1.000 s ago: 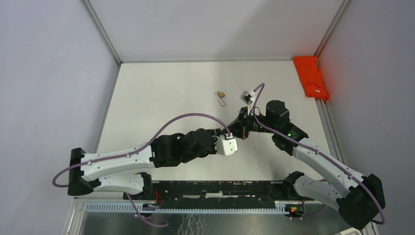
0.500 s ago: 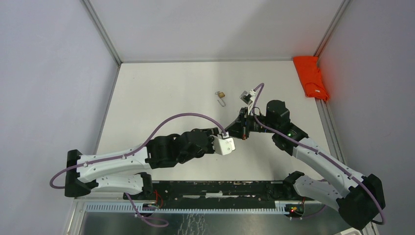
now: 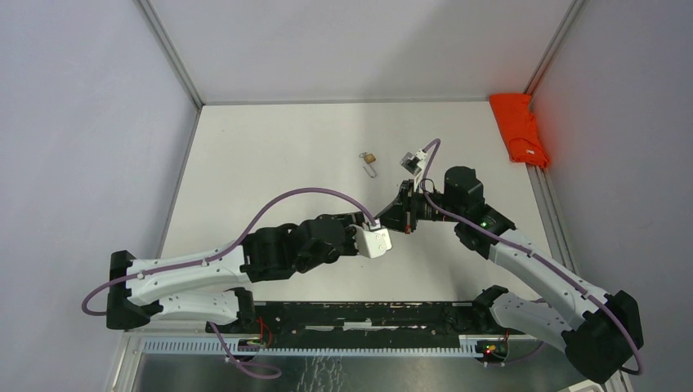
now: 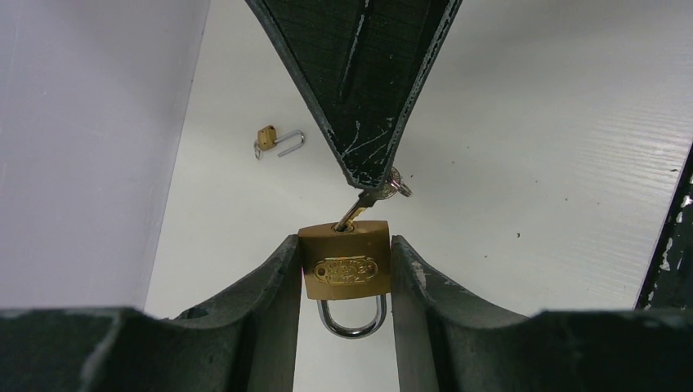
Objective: Unlock with the key
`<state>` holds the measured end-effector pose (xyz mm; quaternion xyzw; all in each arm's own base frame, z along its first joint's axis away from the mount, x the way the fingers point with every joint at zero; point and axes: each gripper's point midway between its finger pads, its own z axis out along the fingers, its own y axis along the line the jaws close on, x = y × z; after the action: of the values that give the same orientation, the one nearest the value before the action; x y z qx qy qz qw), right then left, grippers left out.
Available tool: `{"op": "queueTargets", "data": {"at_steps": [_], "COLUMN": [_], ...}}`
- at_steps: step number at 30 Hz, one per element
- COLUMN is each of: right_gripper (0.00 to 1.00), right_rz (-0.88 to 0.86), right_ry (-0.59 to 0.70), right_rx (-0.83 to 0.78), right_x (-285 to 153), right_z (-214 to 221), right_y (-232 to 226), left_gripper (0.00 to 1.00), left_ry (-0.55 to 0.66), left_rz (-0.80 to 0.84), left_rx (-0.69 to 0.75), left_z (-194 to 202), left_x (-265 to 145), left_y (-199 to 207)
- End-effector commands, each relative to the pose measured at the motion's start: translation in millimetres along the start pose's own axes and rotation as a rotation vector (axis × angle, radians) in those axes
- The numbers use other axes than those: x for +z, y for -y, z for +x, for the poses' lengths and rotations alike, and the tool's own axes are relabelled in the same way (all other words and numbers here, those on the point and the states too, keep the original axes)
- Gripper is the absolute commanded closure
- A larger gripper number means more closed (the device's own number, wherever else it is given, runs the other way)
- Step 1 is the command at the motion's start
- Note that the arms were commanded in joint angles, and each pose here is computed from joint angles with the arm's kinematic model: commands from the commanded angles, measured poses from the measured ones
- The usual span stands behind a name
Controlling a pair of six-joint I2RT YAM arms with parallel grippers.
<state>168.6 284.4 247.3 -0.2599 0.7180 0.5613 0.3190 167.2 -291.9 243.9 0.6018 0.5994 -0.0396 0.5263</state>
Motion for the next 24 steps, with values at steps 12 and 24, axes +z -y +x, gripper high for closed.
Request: {"op": "queueTargets", "data": {"at_steps": [12, 24], "right_gripper": [1.00, 1.00], "right_rz": [0.218, 0.634], "right_ry": [0.047, -0.116], "right_rx": [-0.153, -0.189], "right_x": [-14, -32], "right_z": [-33, 9], "right_y": [17, 121], "left_gripper": [0.98, 0.98], "left_ry": [0.051, 0.091], "left_rz": [-0.131, -0.279], "left_rx": [-0.077, -0.258], "left_z": [-14, -17], "left_x": [-11, -34], "left_y": [-27, -57]}}
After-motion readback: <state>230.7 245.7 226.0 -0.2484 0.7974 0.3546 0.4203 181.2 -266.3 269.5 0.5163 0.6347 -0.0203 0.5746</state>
